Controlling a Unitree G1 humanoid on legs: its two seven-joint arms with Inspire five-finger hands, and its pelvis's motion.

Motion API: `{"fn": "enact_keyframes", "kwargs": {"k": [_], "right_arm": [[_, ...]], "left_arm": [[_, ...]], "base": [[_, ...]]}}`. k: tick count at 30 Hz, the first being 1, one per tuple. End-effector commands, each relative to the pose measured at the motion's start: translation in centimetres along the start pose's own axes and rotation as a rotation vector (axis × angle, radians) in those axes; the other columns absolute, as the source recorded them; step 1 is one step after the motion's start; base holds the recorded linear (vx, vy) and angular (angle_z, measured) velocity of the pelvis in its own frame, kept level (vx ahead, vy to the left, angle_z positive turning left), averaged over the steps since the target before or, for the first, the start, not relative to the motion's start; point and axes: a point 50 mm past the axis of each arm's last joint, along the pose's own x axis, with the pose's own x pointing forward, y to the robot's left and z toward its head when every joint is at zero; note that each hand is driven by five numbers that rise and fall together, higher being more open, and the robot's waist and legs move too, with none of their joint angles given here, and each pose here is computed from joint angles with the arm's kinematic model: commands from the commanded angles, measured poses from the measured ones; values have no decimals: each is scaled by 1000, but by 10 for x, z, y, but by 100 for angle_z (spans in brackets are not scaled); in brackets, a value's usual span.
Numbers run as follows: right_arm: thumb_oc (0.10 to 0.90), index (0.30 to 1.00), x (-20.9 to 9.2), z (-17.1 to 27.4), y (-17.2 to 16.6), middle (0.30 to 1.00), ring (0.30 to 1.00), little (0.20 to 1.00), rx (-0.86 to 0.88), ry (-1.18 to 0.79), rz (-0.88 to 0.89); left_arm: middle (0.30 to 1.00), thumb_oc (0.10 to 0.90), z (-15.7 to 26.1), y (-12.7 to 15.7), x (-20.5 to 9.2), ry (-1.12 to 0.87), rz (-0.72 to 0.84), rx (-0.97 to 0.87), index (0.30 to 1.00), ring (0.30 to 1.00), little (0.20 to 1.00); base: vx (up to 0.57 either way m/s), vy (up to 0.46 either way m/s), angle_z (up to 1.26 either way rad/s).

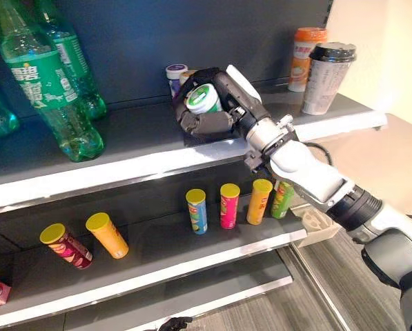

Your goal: Put the goods on the table back onto the shelves and tidy them up.

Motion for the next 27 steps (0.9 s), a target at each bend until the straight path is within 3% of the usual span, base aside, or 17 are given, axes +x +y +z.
{"fn": "enact_keyframes", "kwargs": {"k": [1, 8, 21, 22, 24, 26, 27], "right_arm": [[400, 300, 32, 62, -30, 300, 300, 300, -54, -218, -145], [400, 300, 36, 52, -29, 300, 300, 300, -39, -173, -164], [411, 316, 18, 49, -5, 316, 316, 316, 71, -208, -78], [474, 411, 16, 49, -4, 411, 411, 411, 76, -210, -73], [712, 768, 12, 47, -5, 768, 768, 768, 77, -207, -68], [800, 900, 9, 45, -7, 900, 900, 900, 73, -203, -72], [800, 900, 9, 45, -9, 900, 900, 900, 68, -200, -75]], "left_arm": [[900, 800, -19, 19, -4, 52, 59, -9, 900, 900, 900], [900, 800, -16, 22, -4, 43, 71, -19, 900, 900, 900], [900, 800, -12, 24, -3, 38, 73, -9, 900, 900, 900], [900, 800, -10, 23, -3, 34, 72, -8, 900, 900, 900], [900, 800, -10, 24, -3, 35, 73, -8, 900, 900, 900], [900, 800, -11, 25, -3, 39, 78, -13, 900, 900, 900], [900, 800, -12, 25, -3, 41, 80, -13, 900, 900, 900]], "base": [[-8, 9, 5], [-1, 3, 3], [-1, 1, 0], [0, 0, 0], [0, 0, 0], [0, 0, 0], [-15, 6, 4]]}}
